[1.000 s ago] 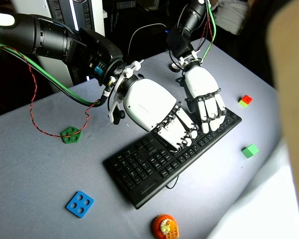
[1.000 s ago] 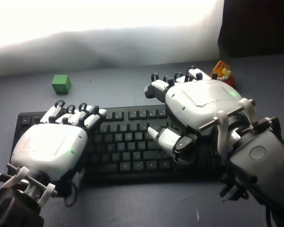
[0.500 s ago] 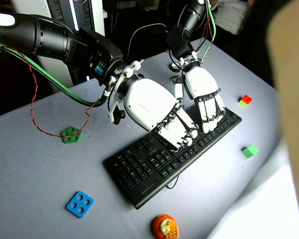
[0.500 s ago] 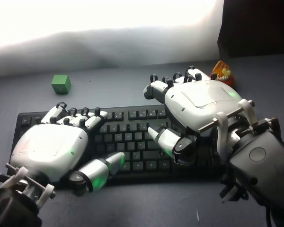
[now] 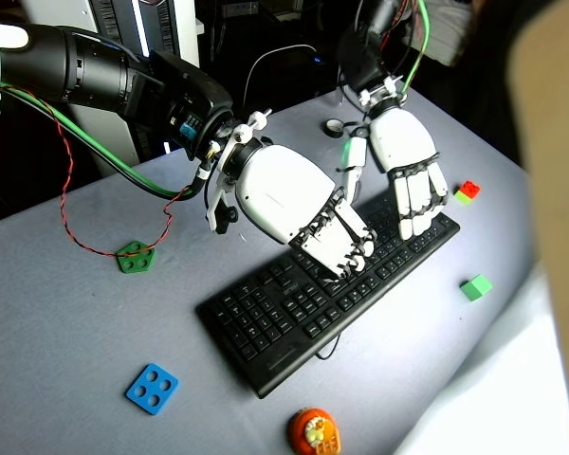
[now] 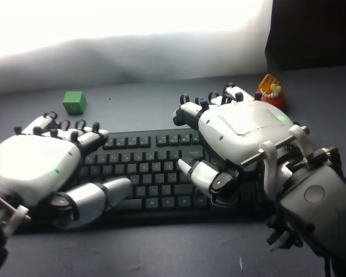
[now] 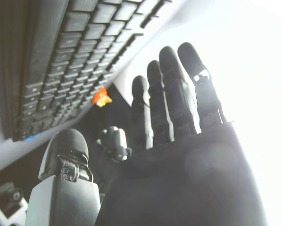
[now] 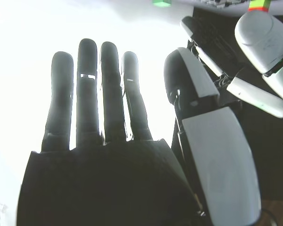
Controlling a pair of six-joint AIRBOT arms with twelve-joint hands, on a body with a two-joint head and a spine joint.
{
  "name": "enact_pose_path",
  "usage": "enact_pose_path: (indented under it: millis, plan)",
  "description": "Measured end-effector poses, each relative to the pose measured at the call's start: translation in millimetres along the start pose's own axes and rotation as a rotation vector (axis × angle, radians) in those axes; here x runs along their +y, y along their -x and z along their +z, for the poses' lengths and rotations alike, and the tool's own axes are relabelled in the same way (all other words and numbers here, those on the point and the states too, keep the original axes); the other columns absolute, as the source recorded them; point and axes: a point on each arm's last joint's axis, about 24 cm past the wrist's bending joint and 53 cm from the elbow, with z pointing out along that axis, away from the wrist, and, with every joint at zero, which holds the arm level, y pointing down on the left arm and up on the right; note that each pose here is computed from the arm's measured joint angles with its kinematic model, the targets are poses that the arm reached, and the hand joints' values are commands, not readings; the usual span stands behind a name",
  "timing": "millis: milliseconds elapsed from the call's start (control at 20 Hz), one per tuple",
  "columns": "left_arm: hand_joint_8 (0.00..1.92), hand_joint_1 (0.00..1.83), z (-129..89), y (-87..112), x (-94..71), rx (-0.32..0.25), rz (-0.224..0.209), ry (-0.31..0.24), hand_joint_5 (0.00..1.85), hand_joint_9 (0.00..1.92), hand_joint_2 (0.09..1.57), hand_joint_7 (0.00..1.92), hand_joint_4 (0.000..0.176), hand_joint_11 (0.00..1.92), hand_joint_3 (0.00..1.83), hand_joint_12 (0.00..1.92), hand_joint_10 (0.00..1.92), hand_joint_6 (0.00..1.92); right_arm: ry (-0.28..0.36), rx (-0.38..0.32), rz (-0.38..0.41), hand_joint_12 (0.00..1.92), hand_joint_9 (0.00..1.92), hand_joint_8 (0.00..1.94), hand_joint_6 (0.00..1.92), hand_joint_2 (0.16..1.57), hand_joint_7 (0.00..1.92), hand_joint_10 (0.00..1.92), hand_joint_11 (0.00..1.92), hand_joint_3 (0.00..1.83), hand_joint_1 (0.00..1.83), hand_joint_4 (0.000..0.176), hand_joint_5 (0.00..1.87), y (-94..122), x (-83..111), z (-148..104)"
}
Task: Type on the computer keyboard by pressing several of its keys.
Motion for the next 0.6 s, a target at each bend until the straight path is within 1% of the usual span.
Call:
enact_pose_path:
  millis: [50, 100, 150, 200, 250, 300, 350, 400, 450, 500, 550, 600]
  plan:
    - [0.04, 0.13, -1.4, 3.6, 6.3, 0.004, -0.002, 0.021, 0.56, 0.58, 1.26, 0.65, 0.000, 0.00, 0.00, 1.28, 0.06, 0.05, -0.006, 0.005, 0.006, 1.77, 0.38, 0.36, 0.80, 1.26, 0.68, 1.16, 0.08, 0.00, 0.50, 0.000, 0.43, -1.4, -1.1, -0.4]
    - [0.07, 0.11, -2.1, 6.8, 11.4, 0.010, 0.003, 0.033, 0.63, 0.67, 1.28, 0.76, 0.000, 0.02, 0.00, 1.36, 0.09, 0.07, -0.005, 0.006, 0.006, 1.87, 0.48, 0.79, 0.84, 1.24, 0.71, 1.36, 0.23, 0.00, 0.47, 0.000, 0.58, -1.6, -0.9, -0.5]
    - [0.07, 0.11, -3.0, 9.9, 13.8, 0.014, 0.010, 0.039, 0.63, 0.67, 1.28, 0.76, 0.000, 0.02, 0.00, 1.36, 0.09, 0.07, -0.004, 0.006, 0.006, 1.87, 0.48, 0.79, 0.84, 1.24, 0.71, 1.36, 0.23, 0.00, 0.47, 0.000, 0.58, -1.6, -0.4, -0.9]
    - [0.13, 0.10, -5.0, 13.5, 15.6, 0.017, 0.012, 0.046, 0.70, 0.75, 1.31, 0.88, 0.000, 0.09, 0.00, 1.46, 0.27, 0.13, 0.002, 0.004, 0.002, 1.91, 0.54, 1.12, 0.95, 1.25, 0.69, 1.51, 0.36, 0.00, 0.46, 0.000, 0.66, -1.3, 1.2, -0.9]
    - [0.74, 0.17, -5.4, 16.1, 14.5, 0.020, 0.016, 0.042, 0.73, 0.69, 1.33, 0.88, 0.000, 0.25, 0.00, 1.77, 1.14, 0.62, 0.004, 0.004, 0.001, 1.92, 0.76, 1.25, 1.12, 1.27, 0.85, 1.57, 0.61, 0.01, 0.42, 0.000, 0.73, -1.2, 1.7, -1.0]
    - [1.08, 0.15, -6.3, 17.4, 13.1, 0.031, 0.016, 0.040, 0.76, 0.74, 1.36, 0.88, 0.000, 0.35, 0.00, 1.88, 1.39, 0.93, 0.006, 0.004, 0.000, 1.92, 0.89, 1.34, 1.27, 1.29, 0.96, 1.70, 0.72, 0.01, 0.40, 0.000, 0.77, -1.4, 2.3, -1.3]
    - [1.28, 0.18, -6.9, 16.2, 11.5, 0.043, 0.021, 0.033, 0.78, 0.78, 1.37, 0.91, 0.000, 0.46, 0.00, 1.91, 1.54, 1.20, 0.007, 0.005, 0.000, 1.92, 1.01, 1.46, 1.38, 1.32, 1.05, 1.81, 0.85, 0.01, 0.36, 0.000, 0.82, -1.8, 2.8, -1.7]
    - [1.40, 0.20, -8.2, 15.0, 9.9, 0.060, 0.022, 0.029, 0.73, 0.78, 1.39, 0.90, 0.000, 0.51, 0.01, 1.92, 1.65, 1.44, 0.009, 0.005, 0.000, 1.92, 1.04, 1.52, 1.42, 1.35, 1.08, 1.87, 0.91, 0.02, 0.33, 0.000, 0.84, -2.0, 3.5, -2.0]
    - [1.41, 0.21, -9.2, 16.0, 9.8, 0.068, 0.025, 0.029, 0.72, 0.81, 1.40, 0.92, 0.000, 0.53, 0.01, 1.92, 1.62, 1.53, 0.010, 0.005, 0.000, 1.92, 1.05, 1.58, 1.54, 1.37, 1.08, 1.91, 0.98, 0.02, 0.35, 0.000, 0.85, -2.0, 3.6, -2.0]
    - [1.39, 0.26, -9.4, 18.5, 10.2, 0.074, 0.025, 0.030, 0.75, 0.84, 1.41, 0.96, 0.000, 0.55, 0.00, 1.92, 1.59, 1.54, 0.009, 0.006, -0.001, 1.92, 1.06, 1.61, 1.62, 1.38, 1.08, 1.92, 1.00, 0.02, 0.40, 0.000, 0.90, -2.6, 3.0, -2.2]
    - [1.37, 0.29, -9.6, 24.4, 11.9, 0.067, 0.030, 0.034, 0.75, 0.86, 1.41, 0.98, 0.000, 0.57, 0.00, 1.90, 1.57, 1.57, 0.009, 0.006, -0.004, 1.92, 1.06, 1.67, 1.68, 1.39, 1.07, 1.92, 1.02, 0.02, 0.43, 0.000, 0.92, -3.3, 2.4, -2.9]
    - [1.37, 0.29, -10.3, 27.8, 12.1, 0.063, 0.029, 0.036, 0.75, 0.86, 1.41, 0.98, 0.000, 0.57, 0.00, 1.90, 1.57, 1.57, 0.008, 0.008, -0.005, 1.92, 1.06, 1.67, 1.68, 1.39, 1.07, 1.92, 1.02, 0.02, 0.43, 0.000, 0.92, -3.6, 2.1, -2.9]
